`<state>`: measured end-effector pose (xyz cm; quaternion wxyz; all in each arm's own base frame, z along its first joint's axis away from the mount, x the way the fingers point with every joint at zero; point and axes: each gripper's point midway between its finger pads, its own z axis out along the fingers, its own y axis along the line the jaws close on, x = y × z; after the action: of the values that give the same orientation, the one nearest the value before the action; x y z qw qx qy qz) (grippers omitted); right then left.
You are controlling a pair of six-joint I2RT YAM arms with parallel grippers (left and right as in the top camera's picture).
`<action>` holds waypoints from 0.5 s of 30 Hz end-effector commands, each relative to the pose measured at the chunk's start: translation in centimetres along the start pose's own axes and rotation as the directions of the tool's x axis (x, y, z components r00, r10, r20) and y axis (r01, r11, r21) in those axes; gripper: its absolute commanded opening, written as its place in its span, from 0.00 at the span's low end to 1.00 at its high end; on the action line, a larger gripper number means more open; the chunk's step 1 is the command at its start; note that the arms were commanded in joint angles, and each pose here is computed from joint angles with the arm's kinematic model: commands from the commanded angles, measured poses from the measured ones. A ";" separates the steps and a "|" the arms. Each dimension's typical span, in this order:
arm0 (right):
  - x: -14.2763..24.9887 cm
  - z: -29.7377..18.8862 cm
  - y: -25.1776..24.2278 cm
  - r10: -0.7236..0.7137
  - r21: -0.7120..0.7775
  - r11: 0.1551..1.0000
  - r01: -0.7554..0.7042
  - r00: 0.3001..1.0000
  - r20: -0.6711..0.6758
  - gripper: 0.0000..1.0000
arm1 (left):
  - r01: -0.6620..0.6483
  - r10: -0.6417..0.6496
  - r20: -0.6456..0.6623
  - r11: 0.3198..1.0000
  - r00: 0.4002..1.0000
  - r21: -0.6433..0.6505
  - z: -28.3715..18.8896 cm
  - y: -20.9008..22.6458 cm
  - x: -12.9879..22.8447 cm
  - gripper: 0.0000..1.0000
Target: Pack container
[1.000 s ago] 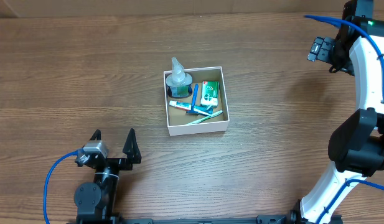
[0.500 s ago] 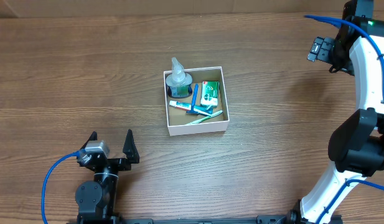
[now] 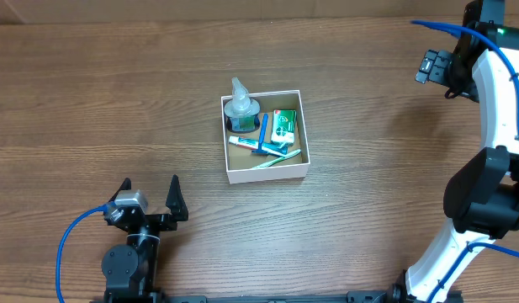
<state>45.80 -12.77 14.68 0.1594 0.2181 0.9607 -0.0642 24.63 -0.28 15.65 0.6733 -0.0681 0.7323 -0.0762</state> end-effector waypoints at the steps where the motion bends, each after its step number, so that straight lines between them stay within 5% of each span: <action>1: 0.0 0.1 0.1 -0.007 0.009 1.000 0.007 1.000 0.001 1.00 | 0.003 -0.003 0.008 1.000 1.000 -0.015 0.0 0.3 0.0 1.00; 6: -0.7 -2.9 0.0 -0.001 -0.006 1.000 0.001 0.998 0.067 1.00 | 0.003 -0.003 0.008 1.000 1.000 -0.015 0.0 0.3 0.0 1.00; 15: 0.3 -22.9 -1.1 0.047 -0.117 0.993 0.009 0.881 0.470 1.00 | 0.003 -0.003 0.008 1.000 1.000 -0.015 0.0 0.3 0.0 1.00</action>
<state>42.24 -11.44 29.00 0.3159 0.2146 0.9221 -0.0624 24.63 -0.27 15.65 0.6733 -0.0683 0.7323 -0.0761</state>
